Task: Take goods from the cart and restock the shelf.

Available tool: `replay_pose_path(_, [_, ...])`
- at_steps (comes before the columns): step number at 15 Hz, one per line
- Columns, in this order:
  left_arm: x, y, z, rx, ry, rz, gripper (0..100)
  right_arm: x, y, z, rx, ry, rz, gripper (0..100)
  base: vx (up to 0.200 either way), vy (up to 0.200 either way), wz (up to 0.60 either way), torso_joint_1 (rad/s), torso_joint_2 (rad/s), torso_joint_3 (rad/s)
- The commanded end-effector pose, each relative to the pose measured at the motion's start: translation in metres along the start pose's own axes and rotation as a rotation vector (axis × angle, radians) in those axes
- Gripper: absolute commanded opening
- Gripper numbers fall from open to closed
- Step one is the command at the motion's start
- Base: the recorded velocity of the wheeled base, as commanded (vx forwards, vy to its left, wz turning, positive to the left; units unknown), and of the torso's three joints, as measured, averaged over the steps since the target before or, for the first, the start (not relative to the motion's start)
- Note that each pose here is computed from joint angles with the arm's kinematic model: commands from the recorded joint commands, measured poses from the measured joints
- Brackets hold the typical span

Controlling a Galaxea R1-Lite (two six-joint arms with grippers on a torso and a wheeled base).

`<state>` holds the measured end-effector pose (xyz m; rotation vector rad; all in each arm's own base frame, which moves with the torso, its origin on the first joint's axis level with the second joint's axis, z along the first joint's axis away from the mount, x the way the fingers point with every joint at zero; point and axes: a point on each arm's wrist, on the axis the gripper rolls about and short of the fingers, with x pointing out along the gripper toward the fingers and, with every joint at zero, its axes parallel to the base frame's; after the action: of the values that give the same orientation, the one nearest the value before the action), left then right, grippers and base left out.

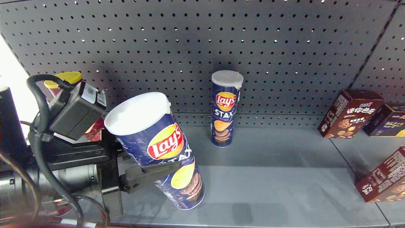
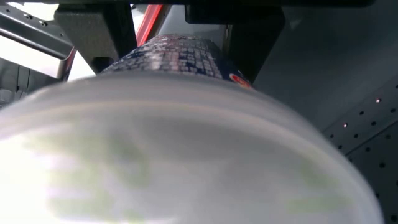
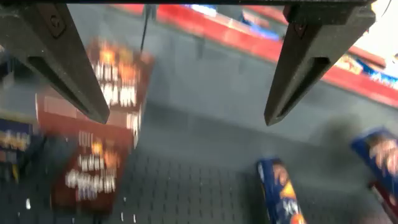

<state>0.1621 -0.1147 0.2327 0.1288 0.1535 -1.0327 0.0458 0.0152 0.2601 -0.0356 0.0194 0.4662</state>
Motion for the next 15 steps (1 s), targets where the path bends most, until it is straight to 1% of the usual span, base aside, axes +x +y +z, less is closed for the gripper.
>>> replay_pose_path(1, [0.000, 0.000, 0.000, 0.001, -0.002, -0.001, 0, 0.042, 0.001, 0.007, 0.008, 0.048, 0.139, 100, 0.000, 0.000, 0.00, 0.000, 0.00, 0.000])
replay_pose_path(3, [0.000, 0.000, 0.000, 0.000, 0.000, -0.002, 0, 0.060, 0.002, 0.012, 0.009, 0.057, 0.188, 100, 0.000, 0.000, 0.00, 0.000, 0.00, 0.000])
replay_pose_path(4, [0.000, 0.000, -0.001, 0.000, 0.001, -0.003, 0, 0.070, 0.004, 0.016, 0.013, 0.068, 0.268, 100, 0.000, 0.000, 0.00, 0.000, 0.00, 0.000])
replay_pose_path(5, [0.000, 0.000, -0.001, 0.000, 0.001, -0.004, 0, 0.077, 0.004, 0.018, 0.014, 0.077, 0.287, 100, 0.000, 0.000, 0.00, 0.000, 0.00, 0.000])
replay_pose_path(7, [0.000, 0.000, 0.000, 0.000, -0.001, -0.004, 0, 0.091, 0.005, 0.026, 0.013, 0.078, 0.312, 100, 0.000, 0.000, 0.00, 0.000, 0.00, 0.000])
replay_pose_path(9, [0.000, -0.001, 0.000, 0.001, -0.001, -0.007, 0, 0.106, 0.010, 0.032, 0.008, 0.087, 0.339, 100, 0.000, 0.000, 0.00, 0.000, 0.00, 0.000])
replay_pose_path(10, [0.000, -0.001, 0.000, 0.001, -0.002, -0.007, 0, 0.117, 0.016, 0.036, 0.005, 0.093, 0.358, 100, 0.000, 0.000, 0.00, 0.000, 0.00, 0.000])
replay_pose_path(13, [0.000, -0.001, 0.000, 0.001, -0.001, -0.007, 0, 0.141, 0.020, 0.032, 0.006, 0.121, 0.362, 100, 0.000, 0.000, 0.00, 0.000, 0.00, 0.000])
replay_pose_path(15, [0.000, -0.001, 0.000, 0.001, -0.001, -0.007, 0, 0.149, 0.020, 0.029, -0.009, 0.105, 0.370, 100, 0.000, 0.000, 0.00, 0.000, 0.00, 0.000])
